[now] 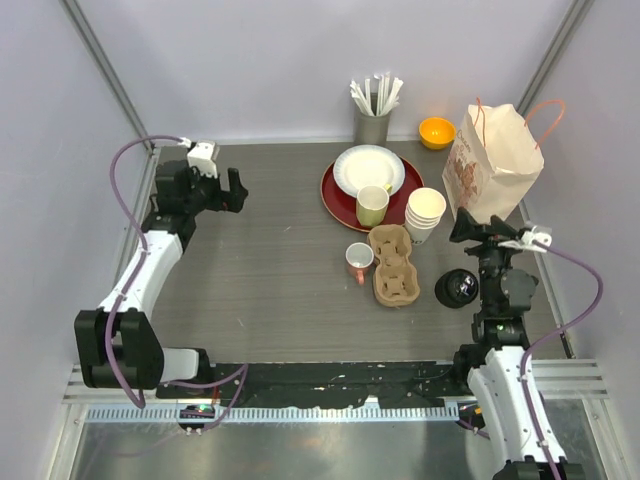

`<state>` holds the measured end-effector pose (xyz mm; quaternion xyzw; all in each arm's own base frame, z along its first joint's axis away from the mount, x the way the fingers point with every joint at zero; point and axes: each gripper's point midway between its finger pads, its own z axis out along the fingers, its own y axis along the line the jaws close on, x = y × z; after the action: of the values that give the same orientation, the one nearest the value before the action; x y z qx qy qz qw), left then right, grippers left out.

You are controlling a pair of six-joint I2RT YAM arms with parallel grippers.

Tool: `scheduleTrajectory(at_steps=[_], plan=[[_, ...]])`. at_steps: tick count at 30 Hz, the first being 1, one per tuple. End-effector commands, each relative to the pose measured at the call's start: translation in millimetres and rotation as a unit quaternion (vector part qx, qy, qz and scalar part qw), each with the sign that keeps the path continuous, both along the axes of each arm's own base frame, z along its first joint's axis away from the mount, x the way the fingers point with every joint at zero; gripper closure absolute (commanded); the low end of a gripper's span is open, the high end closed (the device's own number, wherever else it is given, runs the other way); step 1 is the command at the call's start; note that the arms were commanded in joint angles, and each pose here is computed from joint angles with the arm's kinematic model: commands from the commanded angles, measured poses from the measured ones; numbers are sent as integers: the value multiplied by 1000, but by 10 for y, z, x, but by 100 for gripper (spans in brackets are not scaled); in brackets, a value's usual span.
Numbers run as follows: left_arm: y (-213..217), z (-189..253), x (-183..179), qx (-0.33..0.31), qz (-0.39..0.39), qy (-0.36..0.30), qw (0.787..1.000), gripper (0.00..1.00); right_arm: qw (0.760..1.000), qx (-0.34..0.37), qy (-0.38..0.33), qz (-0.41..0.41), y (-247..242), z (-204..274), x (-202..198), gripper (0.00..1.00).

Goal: Pack the takeout coffee

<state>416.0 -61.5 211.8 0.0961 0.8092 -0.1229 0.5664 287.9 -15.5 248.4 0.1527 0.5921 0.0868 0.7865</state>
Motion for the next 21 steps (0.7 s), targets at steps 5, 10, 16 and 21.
scheduleTrajectory(at_steps=[5, 10, 16, 21], plan=[[-82, -1, -684, 37, -77, 173, 981, 2, 981, -31, 137, 133, 474, 672, 178, 30], [-82, -11, -875, 45, -91, 198, 975, 3, 945, -106, 280, 129, 737, 411, 329, 35], [-71, -26, -980, 46, -90, 215, 971, 4, 886, -210, 386, 148, 1149, 260, 499, 31], [-51, -30, -988, 49, -85, 215, 972, 4, 827, -244, 488, 133, 1181, -122, 674, 46]])
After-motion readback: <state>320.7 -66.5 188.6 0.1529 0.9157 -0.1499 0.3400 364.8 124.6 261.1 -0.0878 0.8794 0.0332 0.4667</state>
